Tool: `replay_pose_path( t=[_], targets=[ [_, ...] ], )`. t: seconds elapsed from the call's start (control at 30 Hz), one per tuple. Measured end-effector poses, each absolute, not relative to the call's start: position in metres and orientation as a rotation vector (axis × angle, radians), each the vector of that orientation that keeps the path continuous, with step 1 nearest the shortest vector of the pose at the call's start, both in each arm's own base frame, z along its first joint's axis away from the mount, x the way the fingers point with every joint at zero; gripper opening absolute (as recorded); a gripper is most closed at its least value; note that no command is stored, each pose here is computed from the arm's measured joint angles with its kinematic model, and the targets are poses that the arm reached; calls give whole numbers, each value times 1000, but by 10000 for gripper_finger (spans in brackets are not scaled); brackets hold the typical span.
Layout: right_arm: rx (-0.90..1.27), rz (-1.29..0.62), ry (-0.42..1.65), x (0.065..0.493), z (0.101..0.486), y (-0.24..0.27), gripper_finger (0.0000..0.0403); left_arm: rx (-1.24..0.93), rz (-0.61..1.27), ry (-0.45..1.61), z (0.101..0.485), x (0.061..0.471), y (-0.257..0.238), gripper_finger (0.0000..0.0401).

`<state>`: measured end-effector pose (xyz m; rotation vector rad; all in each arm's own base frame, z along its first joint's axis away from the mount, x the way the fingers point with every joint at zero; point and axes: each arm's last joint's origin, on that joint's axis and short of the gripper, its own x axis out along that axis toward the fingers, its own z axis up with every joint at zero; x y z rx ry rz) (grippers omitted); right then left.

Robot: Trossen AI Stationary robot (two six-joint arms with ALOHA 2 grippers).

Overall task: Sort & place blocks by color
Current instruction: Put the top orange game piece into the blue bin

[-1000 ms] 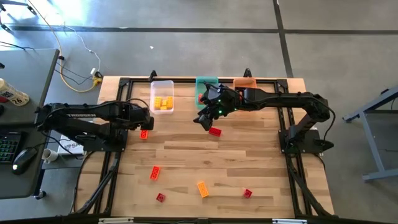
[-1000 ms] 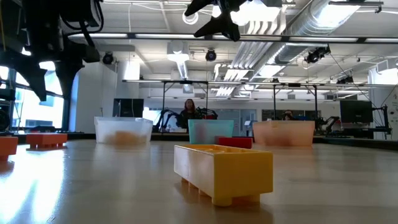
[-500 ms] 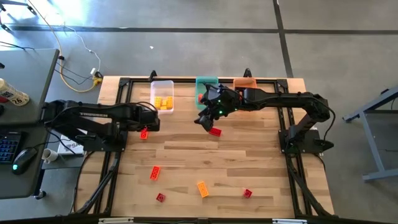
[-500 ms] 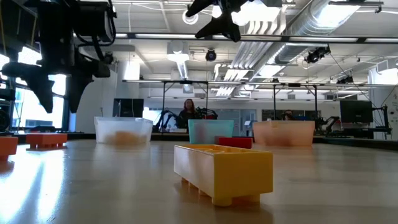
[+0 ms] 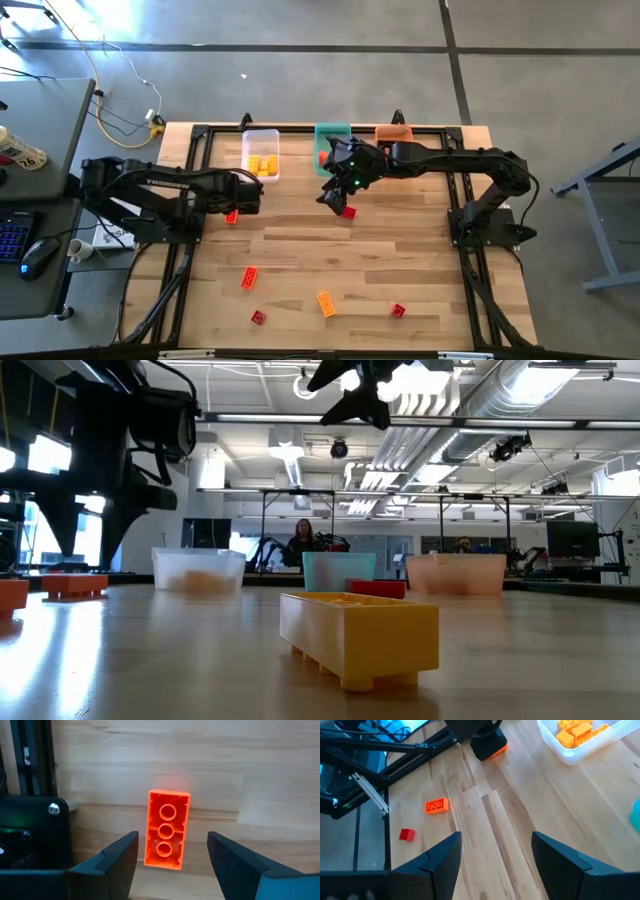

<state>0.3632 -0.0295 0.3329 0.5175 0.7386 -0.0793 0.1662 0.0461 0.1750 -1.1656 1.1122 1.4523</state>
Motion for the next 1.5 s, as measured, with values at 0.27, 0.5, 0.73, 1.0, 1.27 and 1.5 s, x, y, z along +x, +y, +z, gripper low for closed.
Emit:
replay_pose_path(
  t=[0.27, 0.5, 0.73, 1.0, 1.27, 1.5],
  targets=[
    [477, -65, 770, 361, 331, -29, 227, -1156, 1507, 1179, 163, 171, 47, 225],
    [455, -30, 794, 360, 329, -28, 227, -1152, 1541, 1216, 152, 176, 48, 225],
    [438, -13, 795, 360, 329, -28, 227, -1161, 1556, 1291, 141, 180, 48, 225],
    [440, -13, 796, 360, 329, -28, 227, -1121, 1503, 1349, 132, 185, 49, 225],
    [440, -15, 796, 360, 329, -28, 227, -1065, 1452, 1385, 130, 187, 49, 207],
    [448, -19, 796, 360, 329, -28, 227, -974, 1348, 1454, 130, 187, 50, 128]
  ],
)
